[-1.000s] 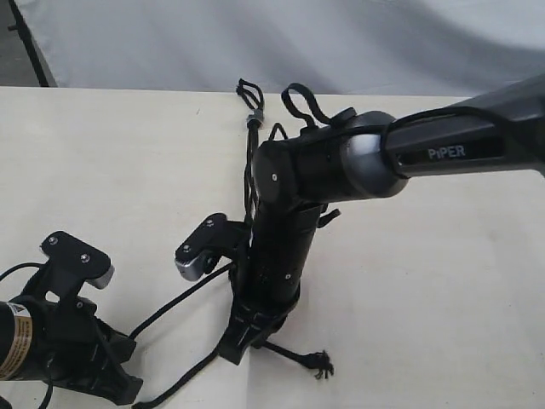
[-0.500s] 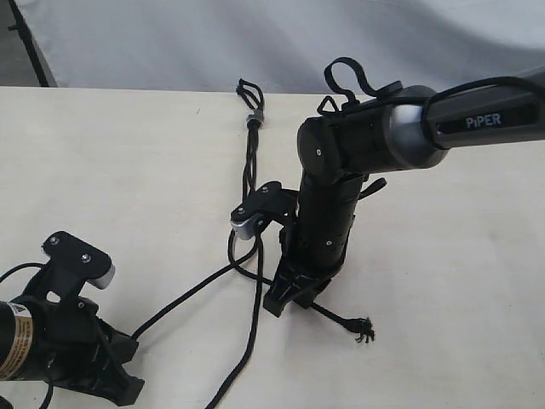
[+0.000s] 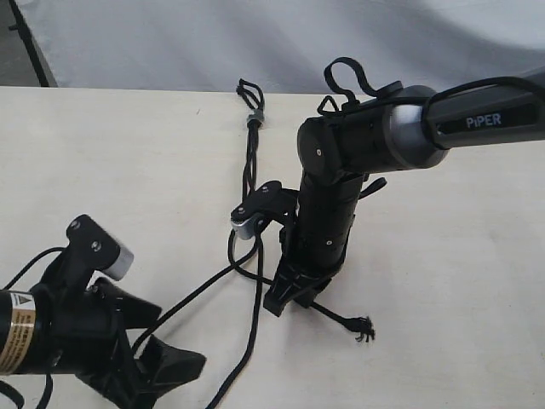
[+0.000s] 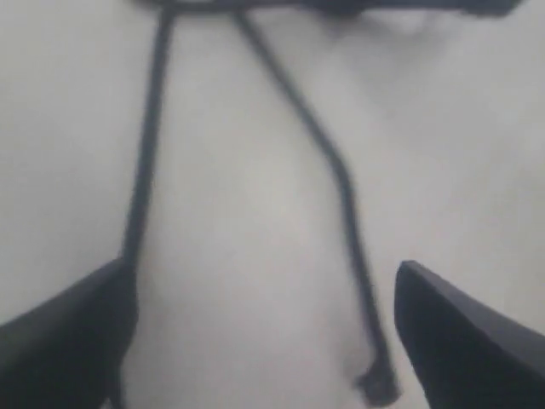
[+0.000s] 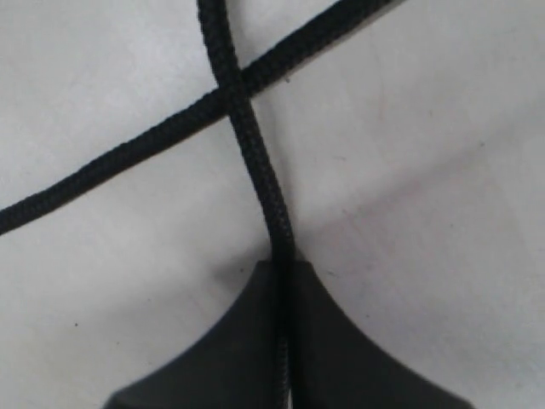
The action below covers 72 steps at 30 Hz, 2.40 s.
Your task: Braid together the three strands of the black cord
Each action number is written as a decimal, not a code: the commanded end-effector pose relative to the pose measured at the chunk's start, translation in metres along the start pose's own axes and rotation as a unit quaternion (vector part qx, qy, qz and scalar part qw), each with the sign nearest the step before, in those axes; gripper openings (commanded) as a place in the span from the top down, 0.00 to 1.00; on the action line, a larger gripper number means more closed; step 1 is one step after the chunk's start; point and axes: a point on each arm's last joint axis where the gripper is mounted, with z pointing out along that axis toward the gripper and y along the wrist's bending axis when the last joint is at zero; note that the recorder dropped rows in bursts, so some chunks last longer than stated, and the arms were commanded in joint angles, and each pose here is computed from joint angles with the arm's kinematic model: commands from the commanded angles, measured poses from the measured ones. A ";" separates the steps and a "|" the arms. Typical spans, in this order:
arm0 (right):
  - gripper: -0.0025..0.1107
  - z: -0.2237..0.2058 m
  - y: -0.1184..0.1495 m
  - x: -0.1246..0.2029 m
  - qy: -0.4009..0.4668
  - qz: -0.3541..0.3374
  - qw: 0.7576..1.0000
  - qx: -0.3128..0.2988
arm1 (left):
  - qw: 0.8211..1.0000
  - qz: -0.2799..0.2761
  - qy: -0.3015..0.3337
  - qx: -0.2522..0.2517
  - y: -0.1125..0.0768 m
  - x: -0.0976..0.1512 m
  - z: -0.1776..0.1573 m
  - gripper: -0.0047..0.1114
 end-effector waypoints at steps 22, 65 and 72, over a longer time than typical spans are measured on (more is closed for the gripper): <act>0.98 0.002 -0.004 -0.001 -0.012 -0.013 1.000 0.019 | 0.973 0.174 0.100 0.114 -0.025 0.010 0.023 0.23; 0.98 0.002 -0.004 -0.001 -0.010 -0.016 1.000 0.015 | 0.910 0.287 0.120 -0.273 0.000 -0.020 0.030 0.95; 0.98 0.002 -0.003 -0.001 -0.010 -0.016 1.000 0.014 | 0.903 0.280 0.194 -0.263 0.009 0.005 0.055 0.95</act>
